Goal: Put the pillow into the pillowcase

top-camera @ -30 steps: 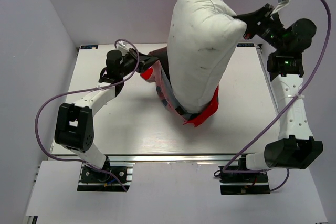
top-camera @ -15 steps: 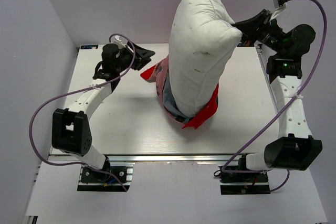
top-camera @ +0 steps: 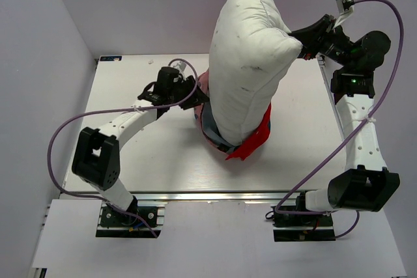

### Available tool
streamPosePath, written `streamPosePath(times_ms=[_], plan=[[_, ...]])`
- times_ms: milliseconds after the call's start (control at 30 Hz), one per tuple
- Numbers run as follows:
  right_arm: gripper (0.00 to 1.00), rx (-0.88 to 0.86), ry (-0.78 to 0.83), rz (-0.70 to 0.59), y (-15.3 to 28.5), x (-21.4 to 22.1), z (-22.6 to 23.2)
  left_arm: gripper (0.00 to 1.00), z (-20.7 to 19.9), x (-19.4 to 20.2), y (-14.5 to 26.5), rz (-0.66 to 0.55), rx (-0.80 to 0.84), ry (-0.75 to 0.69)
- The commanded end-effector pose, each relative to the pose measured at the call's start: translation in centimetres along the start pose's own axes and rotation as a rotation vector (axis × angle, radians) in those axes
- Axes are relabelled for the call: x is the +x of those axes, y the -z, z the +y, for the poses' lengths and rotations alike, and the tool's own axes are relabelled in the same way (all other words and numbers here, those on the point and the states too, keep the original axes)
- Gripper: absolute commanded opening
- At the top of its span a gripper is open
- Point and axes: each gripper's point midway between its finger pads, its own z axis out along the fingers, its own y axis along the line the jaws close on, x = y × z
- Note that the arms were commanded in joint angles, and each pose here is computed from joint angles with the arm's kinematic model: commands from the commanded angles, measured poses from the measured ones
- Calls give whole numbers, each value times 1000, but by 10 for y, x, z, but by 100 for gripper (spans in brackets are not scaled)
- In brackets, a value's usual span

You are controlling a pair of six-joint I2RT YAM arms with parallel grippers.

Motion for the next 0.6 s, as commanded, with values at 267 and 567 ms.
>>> streamPosePath(times_ms=[267,567], plan=[[0,-15,8,27,4,5,0,53,28,-16,-15,-39,-129,-123],[0,-7,9,25,6,5,-2,52,15,-12,-29,-12,-28,-124]])
